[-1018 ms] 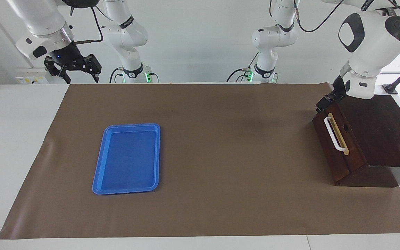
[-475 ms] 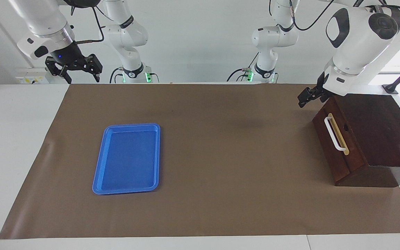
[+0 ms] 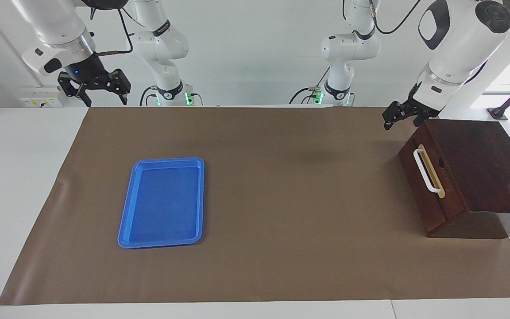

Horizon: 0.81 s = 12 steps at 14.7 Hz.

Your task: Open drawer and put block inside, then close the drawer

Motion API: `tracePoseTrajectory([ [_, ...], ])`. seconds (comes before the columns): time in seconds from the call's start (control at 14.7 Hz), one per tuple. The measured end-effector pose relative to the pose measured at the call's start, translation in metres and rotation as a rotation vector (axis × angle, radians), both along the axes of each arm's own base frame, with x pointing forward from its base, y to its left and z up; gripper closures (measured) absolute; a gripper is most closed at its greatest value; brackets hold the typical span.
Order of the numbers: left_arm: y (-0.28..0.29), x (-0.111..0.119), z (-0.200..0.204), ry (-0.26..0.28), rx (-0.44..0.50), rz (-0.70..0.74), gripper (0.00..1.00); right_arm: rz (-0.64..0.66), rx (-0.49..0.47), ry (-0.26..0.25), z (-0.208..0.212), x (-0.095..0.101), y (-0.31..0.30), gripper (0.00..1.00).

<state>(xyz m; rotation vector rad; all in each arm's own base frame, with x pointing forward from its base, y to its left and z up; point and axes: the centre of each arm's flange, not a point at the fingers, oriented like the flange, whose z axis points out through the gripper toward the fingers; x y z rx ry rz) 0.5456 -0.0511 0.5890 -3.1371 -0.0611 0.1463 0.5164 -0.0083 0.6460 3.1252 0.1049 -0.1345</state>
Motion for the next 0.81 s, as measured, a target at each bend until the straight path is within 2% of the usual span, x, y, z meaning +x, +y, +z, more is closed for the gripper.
tracePoseTrajectory([
  [0.81, -0.0072, -0.0017, 0.0006, 0.01, 0.009, -0.053, 0.0, 0.01, 0.001, -0.008, 0.0012, 0.0005, 0.0055, 0.0],
])
